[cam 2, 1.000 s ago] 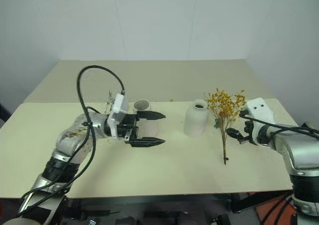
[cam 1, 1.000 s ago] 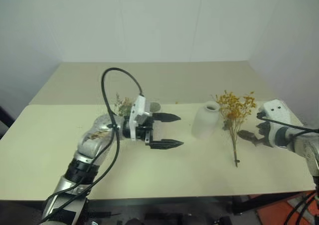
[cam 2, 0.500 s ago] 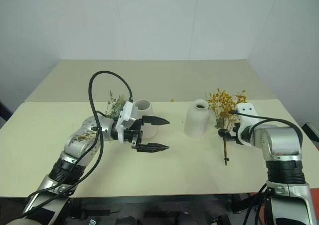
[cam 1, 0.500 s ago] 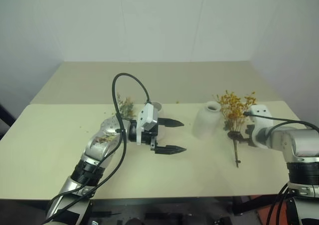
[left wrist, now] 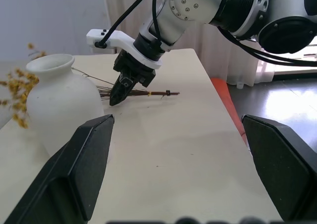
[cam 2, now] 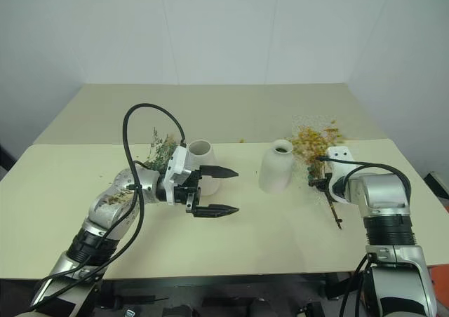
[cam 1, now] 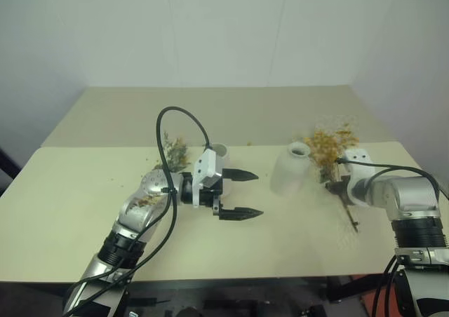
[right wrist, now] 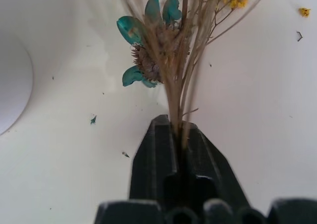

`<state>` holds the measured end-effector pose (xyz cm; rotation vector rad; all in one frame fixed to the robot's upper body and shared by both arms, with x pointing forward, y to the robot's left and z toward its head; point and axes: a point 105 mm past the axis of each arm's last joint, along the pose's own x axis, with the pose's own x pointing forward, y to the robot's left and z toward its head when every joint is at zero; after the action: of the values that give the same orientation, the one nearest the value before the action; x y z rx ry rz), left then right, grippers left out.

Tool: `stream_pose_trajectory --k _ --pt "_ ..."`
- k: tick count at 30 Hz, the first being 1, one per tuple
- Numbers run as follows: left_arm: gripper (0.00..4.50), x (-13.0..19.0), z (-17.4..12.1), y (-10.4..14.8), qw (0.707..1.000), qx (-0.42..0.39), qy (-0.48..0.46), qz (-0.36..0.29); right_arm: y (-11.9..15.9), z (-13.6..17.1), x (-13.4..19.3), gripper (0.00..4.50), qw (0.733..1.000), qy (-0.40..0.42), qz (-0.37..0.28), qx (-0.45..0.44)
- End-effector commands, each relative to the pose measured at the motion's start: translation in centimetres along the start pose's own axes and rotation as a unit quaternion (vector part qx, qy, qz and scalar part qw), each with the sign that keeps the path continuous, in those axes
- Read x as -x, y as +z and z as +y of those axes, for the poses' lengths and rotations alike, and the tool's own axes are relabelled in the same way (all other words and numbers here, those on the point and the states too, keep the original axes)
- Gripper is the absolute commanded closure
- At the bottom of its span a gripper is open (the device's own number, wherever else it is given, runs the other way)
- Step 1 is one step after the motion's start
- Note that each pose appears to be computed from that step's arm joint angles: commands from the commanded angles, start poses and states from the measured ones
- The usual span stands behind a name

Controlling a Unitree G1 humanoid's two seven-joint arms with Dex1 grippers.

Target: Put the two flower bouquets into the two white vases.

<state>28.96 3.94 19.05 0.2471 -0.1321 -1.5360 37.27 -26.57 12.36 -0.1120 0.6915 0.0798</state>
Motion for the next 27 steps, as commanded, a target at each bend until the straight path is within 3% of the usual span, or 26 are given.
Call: stream_pose_trajectory --k 1,3,6,9,11,13,16,20,27 --pt "0.00 0.3 -0.1 0.8 1.000 -0.014 0.005 -0.010 2.0 -0.7 1.3 4.47 0.999 -0.022 -0.041 0.002" --pt "0.00 0.4 -0.1 0.8 1.000 -0.015 0.006 -0.009 2.9 -1.3 1.9 4.47 0.996 -0.047 -0.074 -0.005" --pt "0.00 0.6 0.1 0.9 1.000 -0.017 0.007 -0.007 5.8 -3.3 3.9 4.47 0.973 -0.139 -0.182 -0.014" --pt "0.00 0.8 0.3 0.8 1.000 -0.017 0.010 0.000 9.0 -3.9 7.5 4.47 0.929 -0.189 -0.316 -0.024" --pt "0.00 1.1 0.4 0.7 1.000 -0.017 0.012 0.003 11.5 -2.7 10.8 4.47 0.880 -0.185 -0.435 -0.038" --pt "0.00 1.4 0.4 0.6 1.000 -0.016 0.012 0.006 12.9 -1.9 13.3 4.47 0.839 -0.199 -0.506 -0.028" --pt "0.00 1.6 0.6 0.6 1.000 -0.016 0.016 0.009 13.9 -1.2 15.4 4.47 0.803 -0.198 -0.561 -0.037" --pt "0.00 1.7 0.7 0.5 1.000 -0.017 0.019 0.012 14.9 0.3 17.0 4.47 0.757 -0.105 -0.632 -0.126" --pt "0.00 2.0 0.5 0.2 0.999 -0.020 0.024 0.023 15.7 5.6 15.8 4.47 0.743 -0.003 -0.656 -0.131"
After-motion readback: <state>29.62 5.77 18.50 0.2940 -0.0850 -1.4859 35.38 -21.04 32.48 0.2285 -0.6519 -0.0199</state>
